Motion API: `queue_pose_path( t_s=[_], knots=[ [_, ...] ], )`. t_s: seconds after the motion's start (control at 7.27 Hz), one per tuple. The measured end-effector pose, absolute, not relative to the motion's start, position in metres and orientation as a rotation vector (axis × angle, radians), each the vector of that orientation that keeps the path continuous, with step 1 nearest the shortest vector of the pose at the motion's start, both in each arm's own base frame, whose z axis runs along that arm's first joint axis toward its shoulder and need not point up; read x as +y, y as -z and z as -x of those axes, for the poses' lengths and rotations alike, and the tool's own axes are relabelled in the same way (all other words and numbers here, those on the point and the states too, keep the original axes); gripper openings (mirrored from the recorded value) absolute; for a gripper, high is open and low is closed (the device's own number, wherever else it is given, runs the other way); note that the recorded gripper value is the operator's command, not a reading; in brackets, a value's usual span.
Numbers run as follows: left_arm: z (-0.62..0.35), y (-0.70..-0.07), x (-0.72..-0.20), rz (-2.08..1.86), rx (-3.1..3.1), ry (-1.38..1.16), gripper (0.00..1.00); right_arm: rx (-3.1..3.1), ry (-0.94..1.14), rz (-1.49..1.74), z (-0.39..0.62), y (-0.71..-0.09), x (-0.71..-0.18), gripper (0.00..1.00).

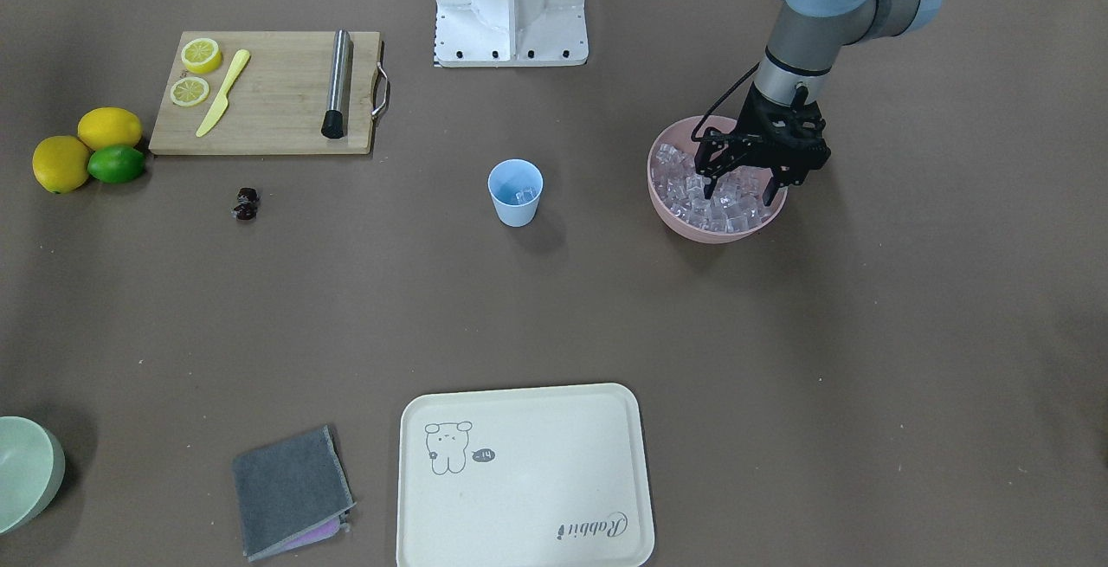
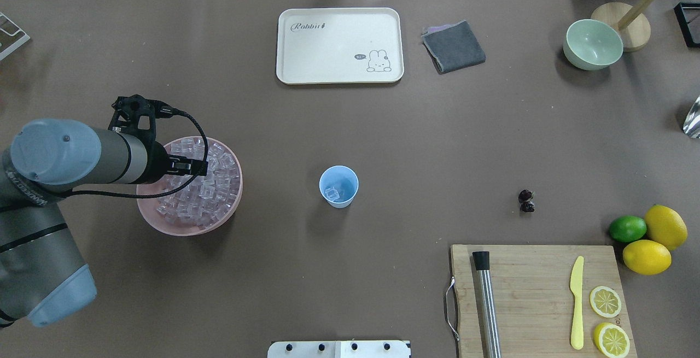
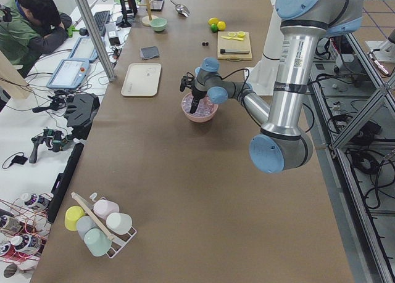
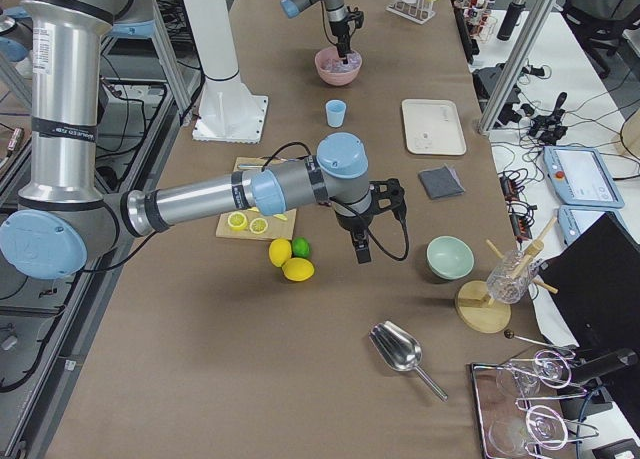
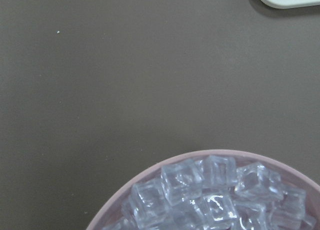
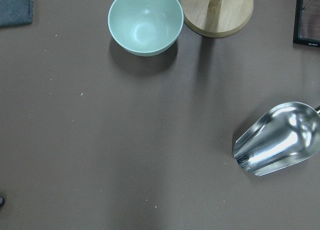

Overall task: Put ice and cherries in cup
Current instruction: 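Lower the left gripper into the ice bowl and grasp a third cube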

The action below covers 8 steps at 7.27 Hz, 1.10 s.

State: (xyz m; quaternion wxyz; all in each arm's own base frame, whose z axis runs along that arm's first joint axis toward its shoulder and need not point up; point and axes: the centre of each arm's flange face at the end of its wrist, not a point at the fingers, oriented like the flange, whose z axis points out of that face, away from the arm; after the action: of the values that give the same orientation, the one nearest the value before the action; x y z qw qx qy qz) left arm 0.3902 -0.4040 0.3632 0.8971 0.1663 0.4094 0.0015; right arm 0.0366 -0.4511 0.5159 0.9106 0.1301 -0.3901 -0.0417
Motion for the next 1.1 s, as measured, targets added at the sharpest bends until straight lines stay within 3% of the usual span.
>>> queue_pose_path(
  t_s=[0.55, 1.1],
  knots=[
    [-0.3965, -0.3654, -0.4016, -0.338, 0.846, -0.01, 0.74, -0.805, 0.089, -0.268, -0.0355, -0.5156, -0.4514, 1.0],
    [-0.3976, -0.3639, -0.4012, -0.336, 0.851, -0.014, 0.32, -0.805, 0.09, -0.267, -0.0348, -0.5156, -0.4515, 1.0]
  ],
)
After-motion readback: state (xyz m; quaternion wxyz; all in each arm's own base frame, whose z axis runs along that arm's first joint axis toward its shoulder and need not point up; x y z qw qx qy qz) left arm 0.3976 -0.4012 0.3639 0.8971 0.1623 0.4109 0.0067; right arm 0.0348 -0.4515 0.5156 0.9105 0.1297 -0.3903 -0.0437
